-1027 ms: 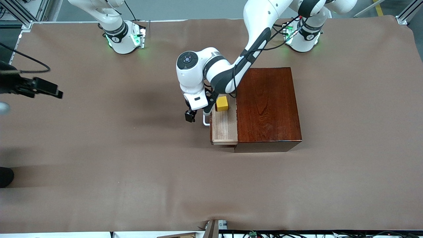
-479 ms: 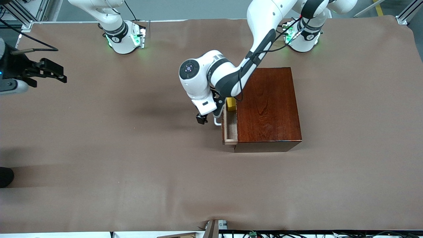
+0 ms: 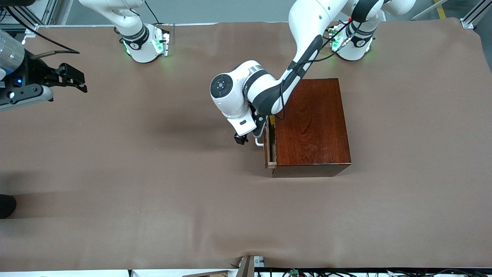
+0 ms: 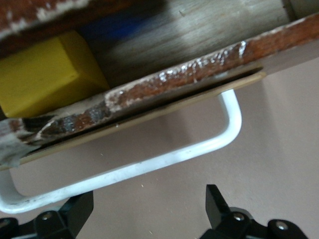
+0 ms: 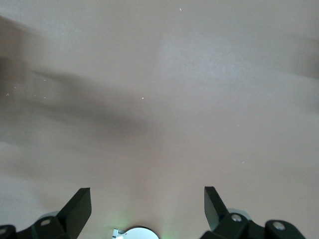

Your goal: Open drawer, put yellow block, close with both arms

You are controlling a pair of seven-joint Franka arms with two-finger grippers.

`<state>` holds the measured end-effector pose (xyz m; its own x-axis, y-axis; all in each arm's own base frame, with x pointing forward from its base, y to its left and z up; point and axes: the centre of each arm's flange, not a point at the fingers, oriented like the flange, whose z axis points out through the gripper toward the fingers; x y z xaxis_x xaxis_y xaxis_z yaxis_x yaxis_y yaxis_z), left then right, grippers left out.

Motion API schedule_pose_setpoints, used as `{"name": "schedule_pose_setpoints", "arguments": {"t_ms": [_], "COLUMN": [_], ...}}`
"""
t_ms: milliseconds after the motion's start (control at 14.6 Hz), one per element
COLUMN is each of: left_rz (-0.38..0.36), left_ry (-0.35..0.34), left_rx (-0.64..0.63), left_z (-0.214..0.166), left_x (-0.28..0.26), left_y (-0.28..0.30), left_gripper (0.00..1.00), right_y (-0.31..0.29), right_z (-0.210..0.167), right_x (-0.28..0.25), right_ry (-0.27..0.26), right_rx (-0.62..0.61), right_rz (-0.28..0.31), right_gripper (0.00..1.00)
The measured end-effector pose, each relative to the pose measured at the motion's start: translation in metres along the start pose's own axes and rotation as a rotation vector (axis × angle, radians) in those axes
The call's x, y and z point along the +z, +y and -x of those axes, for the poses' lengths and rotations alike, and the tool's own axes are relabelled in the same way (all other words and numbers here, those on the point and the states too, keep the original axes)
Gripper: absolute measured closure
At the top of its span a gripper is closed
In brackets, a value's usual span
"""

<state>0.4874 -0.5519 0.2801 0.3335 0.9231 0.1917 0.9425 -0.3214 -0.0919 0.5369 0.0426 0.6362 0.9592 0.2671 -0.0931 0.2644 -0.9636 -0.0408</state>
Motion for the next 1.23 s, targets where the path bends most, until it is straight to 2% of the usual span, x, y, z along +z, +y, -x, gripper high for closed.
{"name": "schedule_pose_setpoints", "arguments": {"t_ms": [753, 1232], "left_rz": [-0.082, -0.085], "left_ry": [0.048, 0.048], "left_rx": [-0.020, -0.020], "left_z": [-0.019, -0.019], "left_x": [0.013, 0.013], "left_y": [-0.002, -0.002], "left_gripper": [0.00, 0.00], "right_y": [0.028, 0.034], "right_z": [0.008, 0.009], "right_x": [-0.012, -0.012], "right_ry": [0.032, 0.034], "right_rx": [0.040, 0.051], "right_rz": [0.007, 0.006], "right_gripper": [0.00, 0.00]}}
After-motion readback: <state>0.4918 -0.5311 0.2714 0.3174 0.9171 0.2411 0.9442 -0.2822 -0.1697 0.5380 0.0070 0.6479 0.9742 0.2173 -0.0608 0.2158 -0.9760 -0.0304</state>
